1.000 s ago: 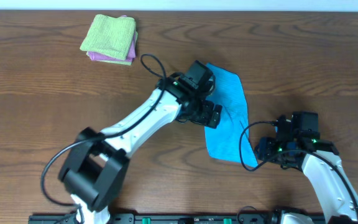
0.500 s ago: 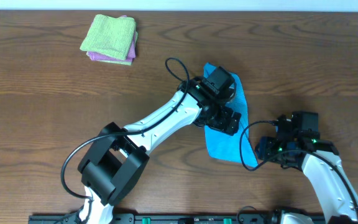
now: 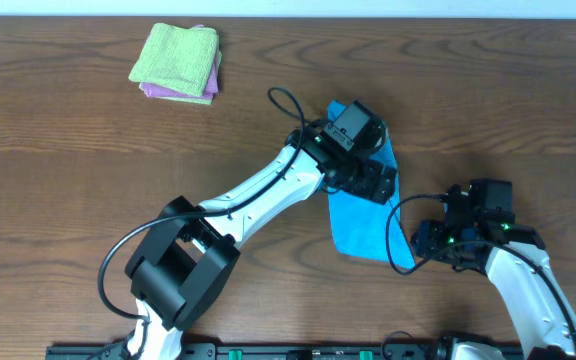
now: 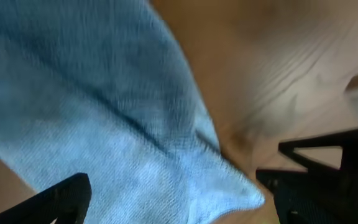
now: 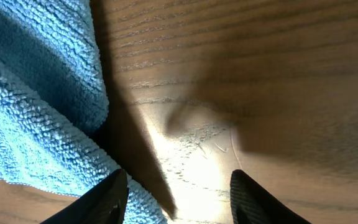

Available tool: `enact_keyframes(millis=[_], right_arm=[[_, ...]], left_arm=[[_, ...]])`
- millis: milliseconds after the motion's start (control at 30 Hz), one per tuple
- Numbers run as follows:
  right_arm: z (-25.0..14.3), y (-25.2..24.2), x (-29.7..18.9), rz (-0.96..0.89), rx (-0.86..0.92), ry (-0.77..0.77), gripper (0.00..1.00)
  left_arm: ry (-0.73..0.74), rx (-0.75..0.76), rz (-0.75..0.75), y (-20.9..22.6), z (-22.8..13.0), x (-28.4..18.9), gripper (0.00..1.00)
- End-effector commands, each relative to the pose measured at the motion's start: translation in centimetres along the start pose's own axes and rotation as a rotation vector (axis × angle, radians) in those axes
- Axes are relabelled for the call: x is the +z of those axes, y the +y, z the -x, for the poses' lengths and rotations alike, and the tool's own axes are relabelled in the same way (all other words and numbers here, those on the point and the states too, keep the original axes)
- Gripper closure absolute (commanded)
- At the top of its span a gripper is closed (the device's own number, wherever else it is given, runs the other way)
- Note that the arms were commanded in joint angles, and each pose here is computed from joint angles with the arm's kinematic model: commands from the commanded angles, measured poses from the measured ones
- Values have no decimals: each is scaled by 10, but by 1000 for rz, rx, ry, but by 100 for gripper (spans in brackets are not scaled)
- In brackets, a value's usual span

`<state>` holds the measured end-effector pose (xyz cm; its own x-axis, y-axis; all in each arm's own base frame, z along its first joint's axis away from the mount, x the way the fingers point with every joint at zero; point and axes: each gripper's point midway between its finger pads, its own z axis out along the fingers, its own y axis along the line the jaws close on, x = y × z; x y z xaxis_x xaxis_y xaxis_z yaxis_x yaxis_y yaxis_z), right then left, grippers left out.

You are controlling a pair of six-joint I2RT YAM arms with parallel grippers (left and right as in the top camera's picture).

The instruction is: Fold the cloth

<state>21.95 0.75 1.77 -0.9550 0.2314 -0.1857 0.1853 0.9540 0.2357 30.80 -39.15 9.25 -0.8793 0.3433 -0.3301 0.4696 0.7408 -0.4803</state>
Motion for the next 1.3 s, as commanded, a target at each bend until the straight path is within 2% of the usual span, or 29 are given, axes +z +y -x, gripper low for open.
enact_keyframes(millis=[0, 67, 167, 233, 467, 700, 933, 1067, 1267], right_arm=[[-2, -1, 0, -9, 8, 2, 46], [-3, -2, 0, -10, 9, 6, 46], [-4, -2, 0, -11, 10, 11, 46], [-5, -2, 0, -11, 10, 13, 46], [-5, -2, 0, -11, 10, 12, 46], [-5, -3, 0, -18, 11, 12, 46], [-5, -3, 0, -18, 10, 12, 46], [-5, -3, 0, -18, 10, 12, 46], [-3, -3, 0, -18, 9, 7, 46]], left_arm=[[-15, -14, 29, 3, 4, 4, 5], [-22, -23, 71, 8, 3, 5, 5], [-57, -164, 330, 52, -3, -3, 5], [-57, -228, 421, 69, -10, -8, 5], [23, -227, 337, 53, -26, 10, 5], [116, -149, 315, 42, -50, 38, 5], [112, -145, 281, 33, -47, 40, 5], [133, -85, 204, 19, -47, 42, 5], [110, -29, 260, 25, -43, 43, 5]])
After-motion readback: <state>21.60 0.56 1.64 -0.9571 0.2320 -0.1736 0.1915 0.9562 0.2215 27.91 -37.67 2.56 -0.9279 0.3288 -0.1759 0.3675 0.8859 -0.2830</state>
